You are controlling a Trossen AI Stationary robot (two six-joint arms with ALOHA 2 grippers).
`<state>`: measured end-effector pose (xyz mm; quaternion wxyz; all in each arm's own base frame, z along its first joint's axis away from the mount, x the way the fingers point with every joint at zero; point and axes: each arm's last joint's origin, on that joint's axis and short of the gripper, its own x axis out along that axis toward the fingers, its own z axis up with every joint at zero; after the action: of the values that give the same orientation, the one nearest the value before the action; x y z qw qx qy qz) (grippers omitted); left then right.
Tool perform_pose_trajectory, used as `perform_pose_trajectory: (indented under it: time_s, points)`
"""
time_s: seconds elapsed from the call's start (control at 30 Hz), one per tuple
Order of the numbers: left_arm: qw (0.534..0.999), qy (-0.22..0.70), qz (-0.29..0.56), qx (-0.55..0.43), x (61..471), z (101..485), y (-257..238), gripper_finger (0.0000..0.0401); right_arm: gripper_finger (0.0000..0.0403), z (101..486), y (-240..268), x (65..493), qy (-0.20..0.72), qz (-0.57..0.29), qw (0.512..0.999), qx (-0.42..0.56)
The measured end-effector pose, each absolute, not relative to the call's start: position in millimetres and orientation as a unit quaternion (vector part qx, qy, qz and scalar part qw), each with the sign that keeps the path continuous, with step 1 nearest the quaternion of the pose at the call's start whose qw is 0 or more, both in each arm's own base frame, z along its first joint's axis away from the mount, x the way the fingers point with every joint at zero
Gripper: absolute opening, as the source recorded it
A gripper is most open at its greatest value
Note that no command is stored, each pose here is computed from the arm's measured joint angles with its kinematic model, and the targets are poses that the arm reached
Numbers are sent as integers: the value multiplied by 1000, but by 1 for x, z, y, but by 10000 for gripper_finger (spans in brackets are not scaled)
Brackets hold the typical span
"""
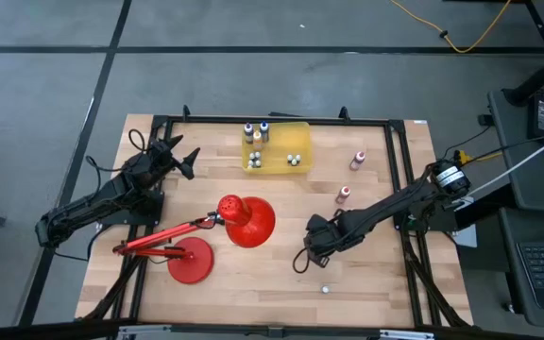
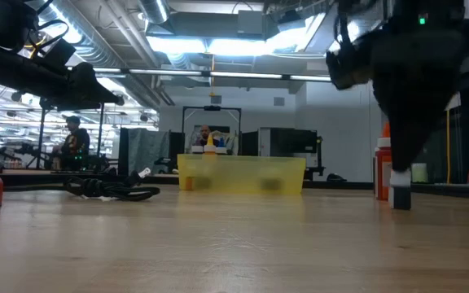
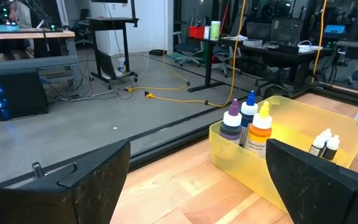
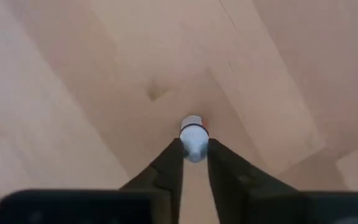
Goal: Pick & Place food coloring
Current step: Put the red food coloring bottle into the yellow bin
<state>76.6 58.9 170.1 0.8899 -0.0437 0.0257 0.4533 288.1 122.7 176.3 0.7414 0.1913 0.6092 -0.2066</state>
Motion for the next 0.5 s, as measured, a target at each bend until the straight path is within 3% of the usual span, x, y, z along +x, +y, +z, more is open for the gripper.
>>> perform_pose_trajectory:
  time_s: [0.27,0.5]
  points:
    - [890,26,453,-44,77,170,59,364,6,215,123,303,620,-143,760,130]
    - [890,26,453,-44,77,170,59,365,22,235,110,314,611,-141,769,128]
